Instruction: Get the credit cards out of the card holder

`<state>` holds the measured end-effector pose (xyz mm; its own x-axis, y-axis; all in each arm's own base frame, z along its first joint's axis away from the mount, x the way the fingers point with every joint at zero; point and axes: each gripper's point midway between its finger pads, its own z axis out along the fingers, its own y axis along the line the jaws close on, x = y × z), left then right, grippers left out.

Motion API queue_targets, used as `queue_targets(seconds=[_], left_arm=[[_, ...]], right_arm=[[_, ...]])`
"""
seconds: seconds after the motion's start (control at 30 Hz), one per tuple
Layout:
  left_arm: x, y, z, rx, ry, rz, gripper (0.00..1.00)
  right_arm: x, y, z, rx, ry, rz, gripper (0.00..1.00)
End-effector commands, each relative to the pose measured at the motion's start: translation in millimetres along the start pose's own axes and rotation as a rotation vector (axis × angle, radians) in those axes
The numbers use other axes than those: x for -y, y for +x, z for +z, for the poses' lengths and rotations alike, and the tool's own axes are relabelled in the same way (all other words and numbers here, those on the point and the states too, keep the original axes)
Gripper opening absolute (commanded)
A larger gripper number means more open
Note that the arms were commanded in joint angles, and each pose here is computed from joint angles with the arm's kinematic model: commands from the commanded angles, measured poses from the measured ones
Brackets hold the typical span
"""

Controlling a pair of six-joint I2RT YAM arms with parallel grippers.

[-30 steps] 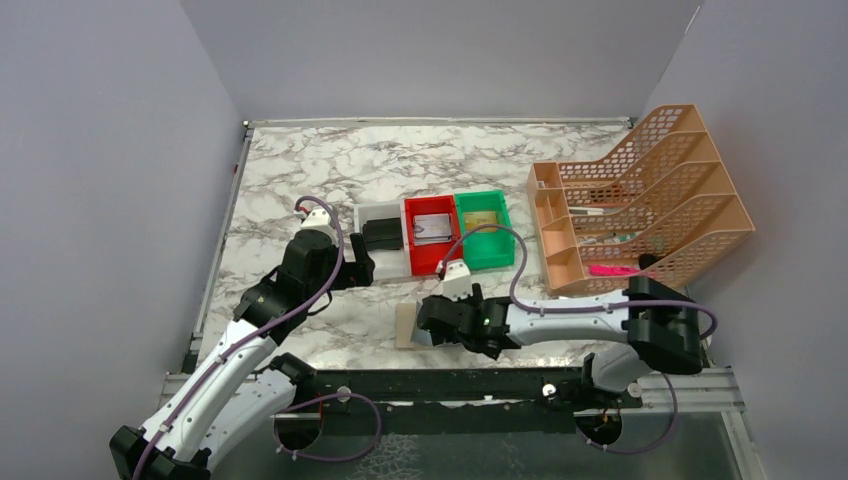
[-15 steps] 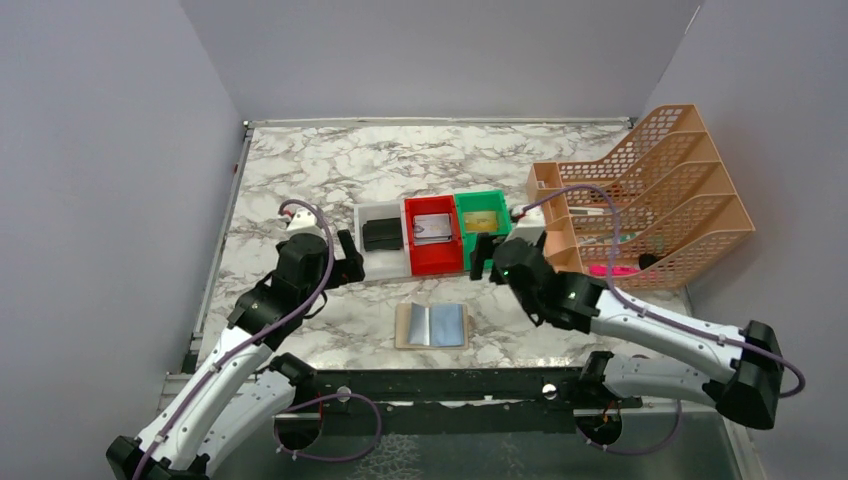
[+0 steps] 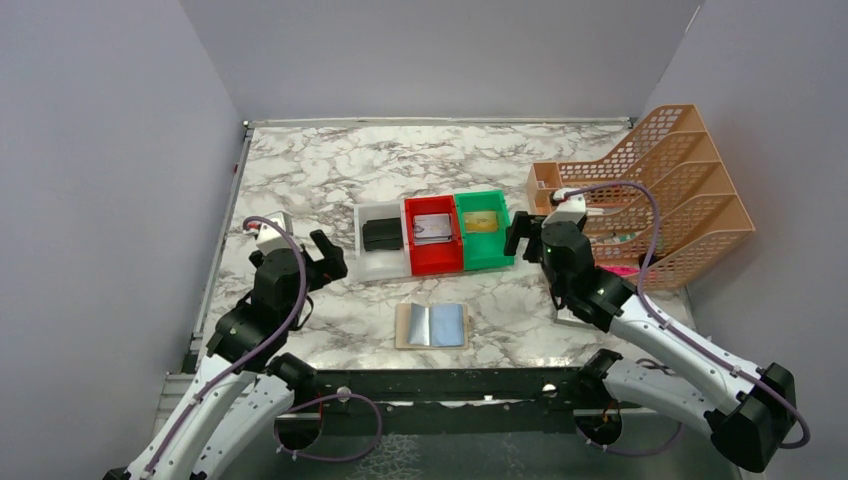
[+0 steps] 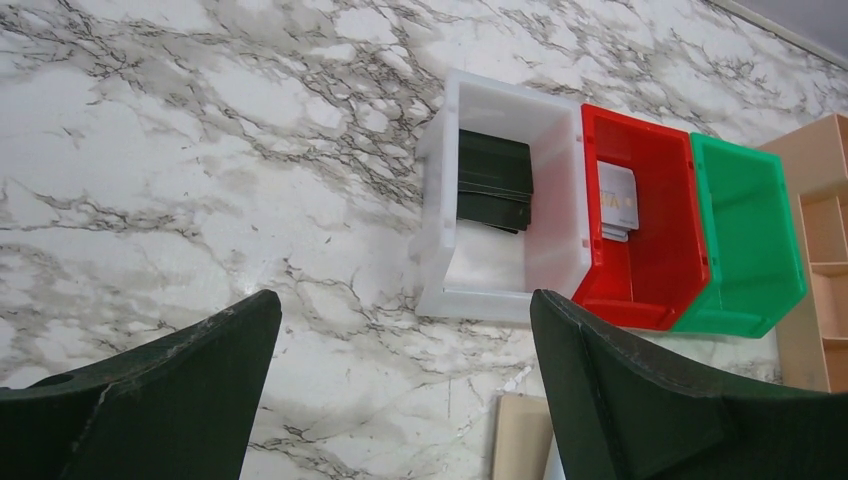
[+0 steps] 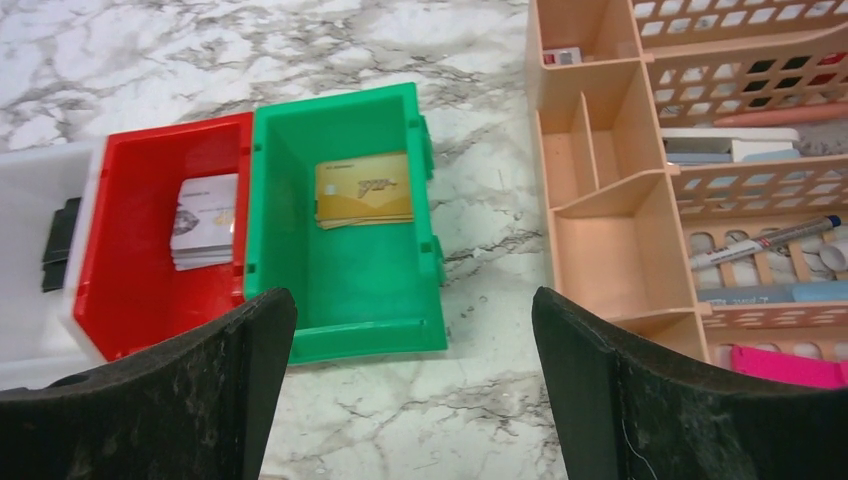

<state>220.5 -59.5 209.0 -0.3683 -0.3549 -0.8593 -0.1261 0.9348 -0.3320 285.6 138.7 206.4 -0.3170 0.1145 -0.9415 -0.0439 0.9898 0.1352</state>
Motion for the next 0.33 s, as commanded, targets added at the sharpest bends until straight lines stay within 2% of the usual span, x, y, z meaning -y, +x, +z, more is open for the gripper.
queue_targets(seconds=[0.0, 0.3], left_arm=[[-9, -2, 2, 0.011, -0.055, 0.001, 0.99], [-9, 6, 12, -0.036, -0.087, 0.033, 0.99]], right_arm=[[4, 8, 6, -0.003, -0.04, 0.024, 0.93], [3, 15, 3, -0.006, -0.079, 0.01, 0.93]])
